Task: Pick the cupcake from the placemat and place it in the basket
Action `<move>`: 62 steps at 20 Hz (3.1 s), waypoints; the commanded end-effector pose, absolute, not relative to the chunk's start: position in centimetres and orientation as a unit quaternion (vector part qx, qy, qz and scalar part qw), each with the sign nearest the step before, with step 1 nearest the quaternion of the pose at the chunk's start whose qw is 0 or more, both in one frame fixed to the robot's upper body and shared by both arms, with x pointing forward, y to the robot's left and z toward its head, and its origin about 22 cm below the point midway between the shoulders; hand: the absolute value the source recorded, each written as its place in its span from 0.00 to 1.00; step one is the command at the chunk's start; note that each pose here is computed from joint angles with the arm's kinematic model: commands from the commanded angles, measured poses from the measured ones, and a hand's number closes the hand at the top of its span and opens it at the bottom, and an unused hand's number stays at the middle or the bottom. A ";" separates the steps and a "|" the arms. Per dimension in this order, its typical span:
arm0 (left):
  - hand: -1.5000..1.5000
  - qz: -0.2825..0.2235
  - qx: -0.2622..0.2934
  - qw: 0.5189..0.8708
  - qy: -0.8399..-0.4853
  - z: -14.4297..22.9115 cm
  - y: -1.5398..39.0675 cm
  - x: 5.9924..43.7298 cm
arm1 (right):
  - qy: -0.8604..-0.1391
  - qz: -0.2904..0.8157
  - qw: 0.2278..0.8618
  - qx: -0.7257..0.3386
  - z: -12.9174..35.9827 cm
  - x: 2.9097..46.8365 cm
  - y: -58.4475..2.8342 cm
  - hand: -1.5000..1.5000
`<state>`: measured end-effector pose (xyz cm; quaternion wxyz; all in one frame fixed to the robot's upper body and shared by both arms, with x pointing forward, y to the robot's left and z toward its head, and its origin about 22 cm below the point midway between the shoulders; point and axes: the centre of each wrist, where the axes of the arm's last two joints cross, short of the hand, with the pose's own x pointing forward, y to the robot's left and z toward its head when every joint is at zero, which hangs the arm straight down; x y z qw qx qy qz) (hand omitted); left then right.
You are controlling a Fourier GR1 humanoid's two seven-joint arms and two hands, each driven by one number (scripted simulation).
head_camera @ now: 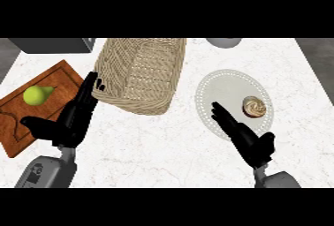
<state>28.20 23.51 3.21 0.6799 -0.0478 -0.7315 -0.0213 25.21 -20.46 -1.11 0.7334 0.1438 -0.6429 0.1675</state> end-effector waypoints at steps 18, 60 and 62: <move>0.50 -0.179 0.121 0.625 -0.750 6.3 28.1 28.9 | -0.740 -0.020 0.602 -0.297 9.2 40.2 -19.6 0.00; 0.50 -0.166 0.121 0.620 -0.757 7.0 30.5 28.3 | -0.219 0.490 0.794 -0.285 12.3 42.3 -26.1 0.00; 0.50 -0.159 0.114 0.628 -0.753 7.7 31.5 29.0 | -0.217 0.481 0.797 -0.294 10.7 42.1 -28.1 0.00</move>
